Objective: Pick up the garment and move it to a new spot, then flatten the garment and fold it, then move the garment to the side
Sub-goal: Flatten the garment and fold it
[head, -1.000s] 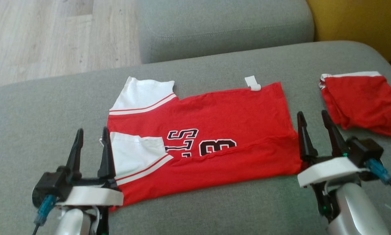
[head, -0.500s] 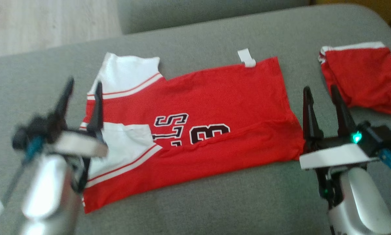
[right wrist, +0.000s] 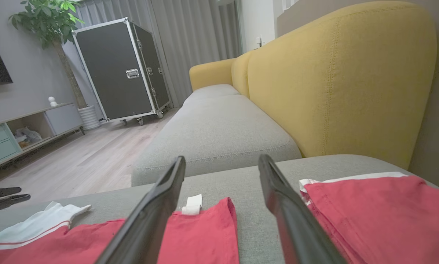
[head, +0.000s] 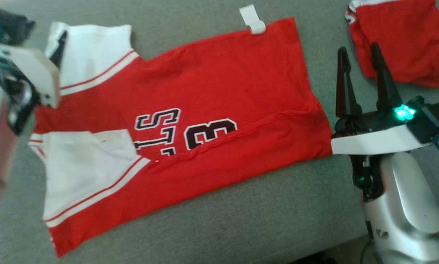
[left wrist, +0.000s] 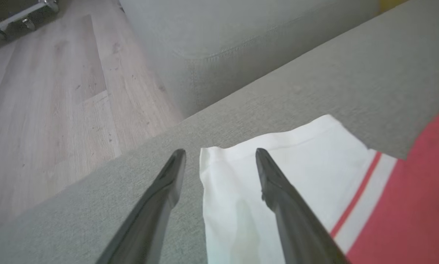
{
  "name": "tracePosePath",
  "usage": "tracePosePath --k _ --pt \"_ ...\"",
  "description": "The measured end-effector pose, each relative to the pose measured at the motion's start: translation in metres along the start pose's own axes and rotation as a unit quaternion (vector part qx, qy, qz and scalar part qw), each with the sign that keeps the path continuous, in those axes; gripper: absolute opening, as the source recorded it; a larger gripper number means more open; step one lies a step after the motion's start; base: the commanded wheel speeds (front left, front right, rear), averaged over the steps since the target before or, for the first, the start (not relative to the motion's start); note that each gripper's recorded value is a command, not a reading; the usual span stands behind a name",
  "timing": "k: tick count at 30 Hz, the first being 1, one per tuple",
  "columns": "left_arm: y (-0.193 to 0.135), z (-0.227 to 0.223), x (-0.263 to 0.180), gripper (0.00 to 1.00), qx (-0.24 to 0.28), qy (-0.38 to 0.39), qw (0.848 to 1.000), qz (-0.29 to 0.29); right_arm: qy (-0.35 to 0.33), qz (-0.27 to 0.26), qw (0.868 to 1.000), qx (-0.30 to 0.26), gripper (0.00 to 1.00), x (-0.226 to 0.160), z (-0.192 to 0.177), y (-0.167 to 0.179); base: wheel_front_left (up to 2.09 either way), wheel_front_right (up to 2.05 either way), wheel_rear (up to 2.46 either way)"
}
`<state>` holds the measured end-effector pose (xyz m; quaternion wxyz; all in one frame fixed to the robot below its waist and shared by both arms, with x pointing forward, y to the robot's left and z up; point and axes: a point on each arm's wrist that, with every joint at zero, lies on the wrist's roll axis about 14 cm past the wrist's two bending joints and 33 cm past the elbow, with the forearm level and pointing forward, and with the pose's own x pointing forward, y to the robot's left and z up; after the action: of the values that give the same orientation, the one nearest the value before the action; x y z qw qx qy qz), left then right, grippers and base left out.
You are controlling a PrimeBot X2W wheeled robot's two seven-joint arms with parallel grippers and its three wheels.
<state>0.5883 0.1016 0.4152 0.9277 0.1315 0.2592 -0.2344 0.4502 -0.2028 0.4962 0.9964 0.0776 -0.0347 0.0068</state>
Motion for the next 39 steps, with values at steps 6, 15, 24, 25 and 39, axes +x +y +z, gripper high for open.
tracePosePath --k 6,15,24,25,39 --pt "0.007 -0.023 0.030 1.00 0.002 0.078 0.997 -0.013 0.012 -0.018 1.000 0.003 1.00 0.002 -0.010 -0.014 0.00 0.00 0.00" --pt "0.007 -0.040 0.054 1.00 -0.014 0.136 0.990 -0.029 0.021 -0.025 0.999 -0.007 1.00 0.008 -0.019 -0.022 0.00 0.00 0.00" --pt "-0.008 -0.043 0.049 0.00 -0.048 0.168 0.983 -0.062 0.021 -0.020 0.999 -0.024 1.00 0.013 -0.020 -0.022 0.00 0.00 0.00" --pt "-0.008 -0.043 0.046 0.00 -0.060 0.166 0.982 -0.063 0.030 -0.013 0.999 -0.032 1.00 0.012 -0.025 -0.018 0.00 0.00 0.00" --pt "-0.007 0.014 -0.009 0.00 -0.066 -0.024 0.996 -0.051 0.104 0.041 0.990 -0.084 1.00 0.059 -0.043 0.001 0.00 0.00 0.00"
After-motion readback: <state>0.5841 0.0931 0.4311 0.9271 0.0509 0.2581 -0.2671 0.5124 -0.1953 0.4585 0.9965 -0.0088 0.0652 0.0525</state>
